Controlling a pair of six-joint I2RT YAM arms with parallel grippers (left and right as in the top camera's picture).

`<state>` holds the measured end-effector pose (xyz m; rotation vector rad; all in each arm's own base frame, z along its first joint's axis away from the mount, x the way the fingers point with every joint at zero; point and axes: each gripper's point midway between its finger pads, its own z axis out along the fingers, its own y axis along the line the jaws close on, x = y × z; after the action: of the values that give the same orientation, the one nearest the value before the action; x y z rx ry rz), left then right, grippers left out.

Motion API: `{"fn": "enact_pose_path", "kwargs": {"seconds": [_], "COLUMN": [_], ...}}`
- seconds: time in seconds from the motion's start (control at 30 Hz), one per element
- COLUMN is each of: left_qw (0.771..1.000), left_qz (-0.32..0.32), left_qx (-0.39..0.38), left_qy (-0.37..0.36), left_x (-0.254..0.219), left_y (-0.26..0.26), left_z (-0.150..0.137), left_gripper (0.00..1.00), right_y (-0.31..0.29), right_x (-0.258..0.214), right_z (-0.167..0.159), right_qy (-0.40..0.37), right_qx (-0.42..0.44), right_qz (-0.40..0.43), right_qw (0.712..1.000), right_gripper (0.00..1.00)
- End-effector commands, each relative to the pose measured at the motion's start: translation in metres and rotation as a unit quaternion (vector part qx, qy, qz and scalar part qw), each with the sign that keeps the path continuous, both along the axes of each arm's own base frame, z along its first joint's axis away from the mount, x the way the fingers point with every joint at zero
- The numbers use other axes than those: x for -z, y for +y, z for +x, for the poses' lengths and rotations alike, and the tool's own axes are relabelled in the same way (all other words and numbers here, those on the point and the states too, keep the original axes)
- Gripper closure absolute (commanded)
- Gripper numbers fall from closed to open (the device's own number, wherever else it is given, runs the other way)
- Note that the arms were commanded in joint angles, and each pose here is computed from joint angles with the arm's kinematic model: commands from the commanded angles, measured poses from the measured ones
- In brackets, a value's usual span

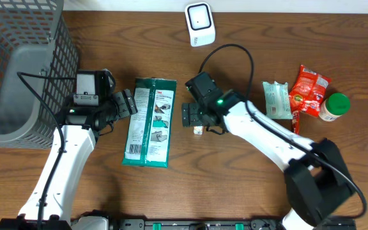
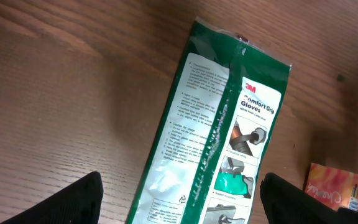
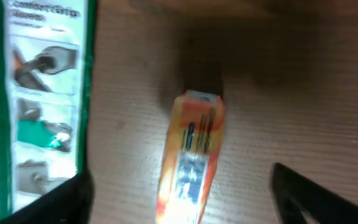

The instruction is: Scan the item barcode

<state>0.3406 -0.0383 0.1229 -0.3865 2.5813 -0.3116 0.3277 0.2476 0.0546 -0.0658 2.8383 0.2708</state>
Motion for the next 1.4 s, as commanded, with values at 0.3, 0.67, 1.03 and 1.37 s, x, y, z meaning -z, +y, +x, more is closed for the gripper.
{"fn": "enact_pose_path", "kwargs": {"seconds": [0.3,0.67,1.03,1.37], "left_qw": [1.000,1.000,1.000,1.000], "left_qz": [0.004,0.004,0.004,0.004], "left_qx": [0.003,0.003,0.003,0.003], "left_qy": [0.008,0.008,0.008,0.008], "left_x": [0.005,0.005,0.005,0.005], "left_y": [0.001,0.001,0.001,0.001], "left_z": [-0.002,-0.002,-0.002,-0.002], "left_gripper": [0.18,0.18,0.18,0.18], "right_y": [-0.001,0.000,-0.020,-0.028], "right_x": [0.015,0.022,-0.010,-0.018], "right_z": [-0.002,-0.004,0.009,0.011], "right_qy": [0.007,0.014,-0.010,0.040], "right_qx": [0.002,0.000,0.029,-0.011], "right_qz": [-0.019,-0.025,-0.008,0.078], "right_qw": [1.000,1.000,1.000,0.996], "right_gripper": [0.61,0.65,0.93,0.95]}}
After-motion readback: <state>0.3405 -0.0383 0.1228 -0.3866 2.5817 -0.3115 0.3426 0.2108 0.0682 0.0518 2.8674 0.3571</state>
